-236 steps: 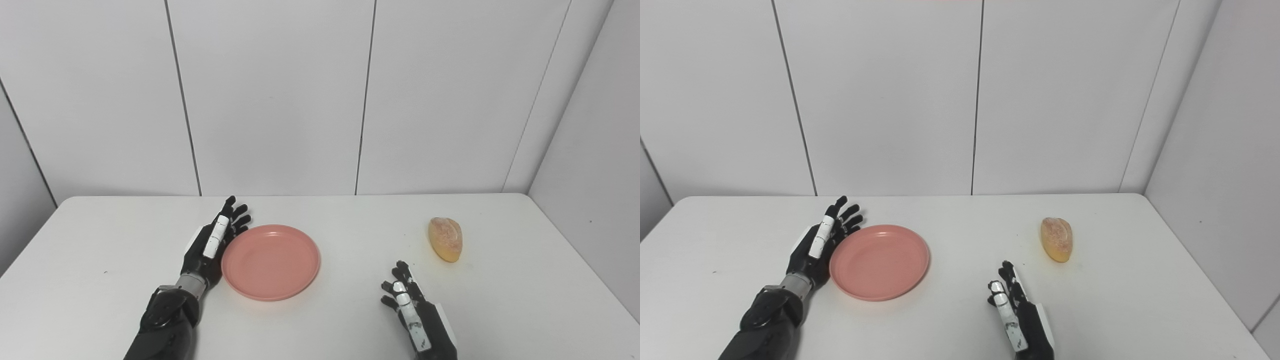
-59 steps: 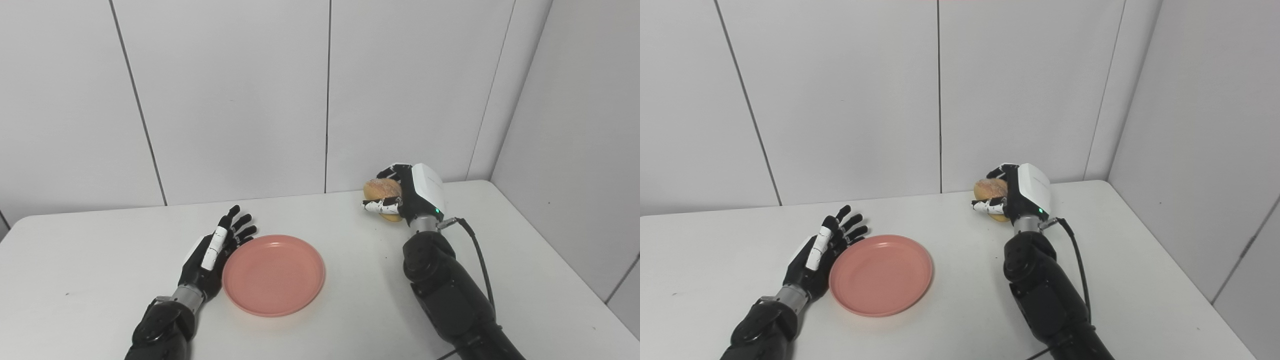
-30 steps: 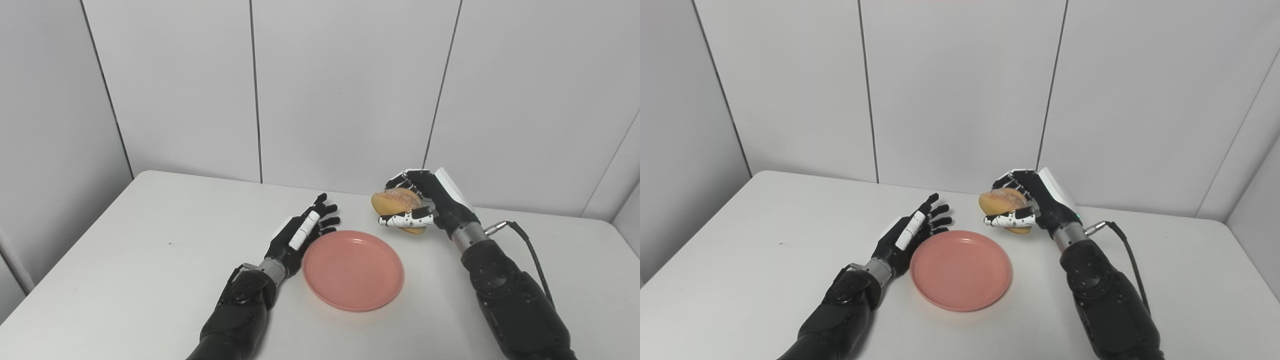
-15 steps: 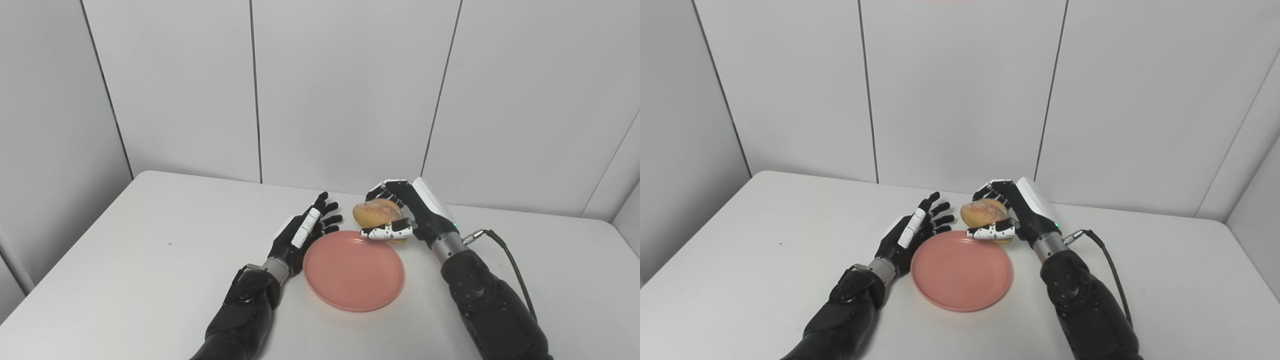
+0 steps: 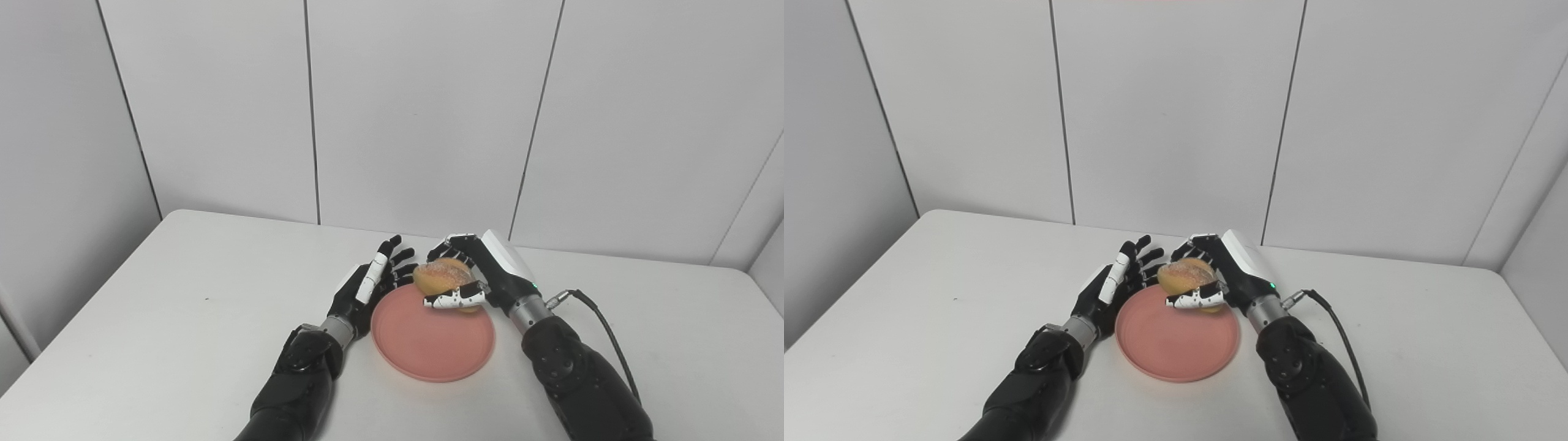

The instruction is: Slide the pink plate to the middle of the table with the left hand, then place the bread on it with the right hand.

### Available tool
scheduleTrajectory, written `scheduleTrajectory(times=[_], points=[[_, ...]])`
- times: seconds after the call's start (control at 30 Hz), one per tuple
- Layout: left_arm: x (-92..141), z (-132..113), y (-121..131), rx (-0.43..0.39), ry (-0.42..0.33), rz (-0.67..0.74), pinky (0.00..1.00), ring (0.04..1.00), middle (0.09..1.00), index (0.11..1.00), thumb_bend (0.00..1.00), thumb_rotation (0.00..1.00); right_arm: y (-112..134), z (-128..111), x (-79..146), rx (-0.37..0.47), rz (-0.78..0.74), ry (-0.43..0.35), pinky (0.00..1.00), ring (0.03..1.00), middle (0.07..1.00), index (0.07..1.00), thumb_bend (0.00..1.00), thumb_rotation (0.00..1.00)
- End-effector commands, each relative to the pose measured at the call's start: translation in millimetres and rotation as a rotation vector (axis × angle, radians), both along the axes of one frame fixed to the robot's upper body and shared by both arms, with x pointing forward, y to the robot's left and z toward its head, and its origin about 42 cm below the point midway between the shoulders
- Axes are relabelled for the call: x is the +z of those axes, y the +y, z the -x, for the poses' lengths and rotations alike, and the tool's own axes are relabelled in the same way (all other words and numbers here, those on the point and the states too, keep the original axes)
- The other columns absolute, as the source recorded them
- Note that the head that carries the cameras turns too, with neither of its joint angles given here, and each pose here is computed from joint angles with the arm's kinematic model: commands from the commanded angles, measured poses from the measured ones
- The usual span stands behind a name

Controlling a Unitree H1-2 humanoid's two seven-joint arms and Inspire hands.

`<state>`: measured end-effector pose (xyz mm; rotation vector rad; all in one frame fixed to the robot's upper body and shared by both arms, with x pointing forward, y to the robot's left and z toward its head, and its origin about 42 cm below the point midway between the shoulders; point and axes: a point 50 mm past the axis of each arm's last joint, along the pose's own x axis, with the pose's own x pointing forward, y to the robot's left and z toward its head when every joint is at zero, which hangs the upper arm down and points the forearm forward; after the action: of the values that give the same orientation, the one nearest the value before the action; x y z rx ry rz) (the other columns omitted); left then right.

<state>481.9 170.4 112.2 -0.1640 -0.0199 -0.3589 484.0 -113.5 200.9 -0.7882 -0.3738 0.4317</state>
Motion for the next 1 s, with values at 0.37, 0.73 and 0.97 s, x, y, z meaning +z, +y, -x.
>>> scheduleTrajectory(times=[0.37, 0.73, 0.97], points=[[-26, 19, -4, -0.002, 0.081, 0.028, 0.89, 0.893, 0.937, 1.0, 0.87, 0.96, 9, -8, 4, 0.021, 0.036, -0.049, 0.33, 0.411, 0.492, 0.511, 0.52, 0.0], [-26, 19, -2, 0.007, 0.075, 0.017, 0.87, 0.869, 0.914, 1.0, 0.87, 0.96, 7, -11, -3, 0.016, 0.05, -0.028, 0.3, 0.402, 0.485, 0.515, 0.52, 0.0], [-26, 18, -1, 0.003, 0.079, 0.011, 0.87, 0.898, 0.936, 1.0, 0.86, 0.96, 5, -10, 0, 0.036, -0.013, -0.013, 0.36, 0.42, 0.485, 0.522, 0.52, 0.0]])
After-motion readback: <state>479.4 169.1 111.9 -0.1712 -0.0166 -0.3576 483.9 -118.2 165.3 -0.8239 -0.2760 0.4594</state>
